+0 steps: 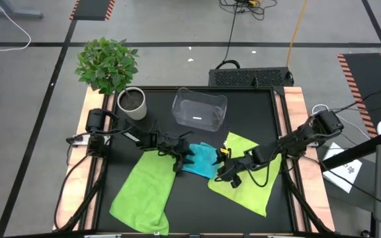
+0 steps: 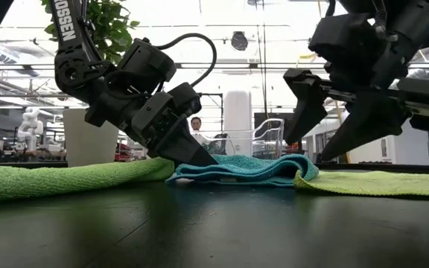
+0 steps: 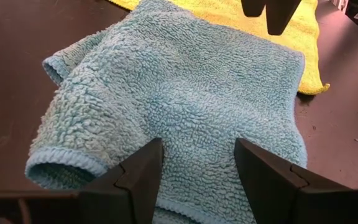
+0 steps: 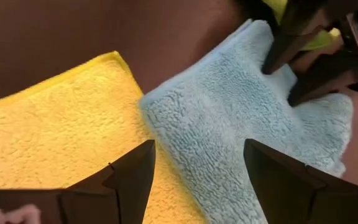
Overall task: Fold microfiber towels
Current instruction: Fold the blue microfiber cloth
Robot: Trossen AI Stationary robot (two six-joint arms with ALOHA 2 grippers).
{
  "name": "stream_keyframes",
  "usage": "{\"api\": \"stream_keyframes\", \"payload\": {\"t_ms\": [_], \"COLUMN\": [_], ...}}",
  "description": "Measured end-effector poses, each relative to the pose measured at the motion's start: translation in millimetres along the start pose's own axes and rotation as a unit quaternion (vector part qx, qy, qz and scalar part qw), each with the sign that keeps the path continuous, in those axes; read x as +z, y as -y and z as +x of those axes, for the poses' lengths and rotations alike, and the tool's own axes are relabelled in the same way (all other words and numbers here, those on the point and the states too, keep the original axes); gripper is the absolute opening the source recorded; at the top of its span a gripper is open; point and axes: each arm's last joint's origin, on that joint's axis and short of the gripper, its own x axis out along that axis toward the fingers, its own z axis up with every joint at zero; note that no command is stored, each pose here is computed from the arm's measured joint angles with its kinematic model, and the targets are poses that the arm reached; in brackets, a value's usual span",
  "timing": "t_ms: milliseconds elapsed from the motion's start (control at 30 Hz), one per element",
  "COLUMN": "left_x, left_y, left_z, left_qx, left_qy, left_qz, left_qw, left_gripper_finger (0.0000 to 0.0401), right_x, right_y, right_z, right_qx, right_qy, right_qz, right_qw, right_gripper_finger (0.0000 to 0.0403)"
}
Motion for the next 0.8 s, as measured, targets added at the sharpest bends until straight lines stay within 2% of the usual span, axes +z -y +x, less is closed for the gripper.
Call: {"api": "stream_keyframes", "payload": {"t_ms": [300, 567, 800], "left_x": [0.4, 0.5, 0.5], "left_y": [-1.1, -0.9, -0.8], "left_z": [-0.2, -0.2, -0.2], "left_qx": [0.004, 0.001, -0.001], "left_qy": [0.002, 0.002, 0.002], "left_qz": [0.000, 0.003, 0.005], "left_qw": [1.000, 1.000, 1.000], "left_gripper_finger": [0.0207, 0.0207, 0.0207], "right_x": [2.8, -6.3, -1.5], "right_y": [-6.0, -9.9, -5.9], "right_z": [-0.6, 20.1, 25.6], "right_qx": [-0.008, -0.010, -0.050], "right_qy": [0.002, -0.029, -0.046], "right_qz": [-0.020, -0.058, -0.084], "right_qw": [1.000, 0.998, 0.994], "right_gripper_finger": [0.0231, 0.0206, 0.0187]}}
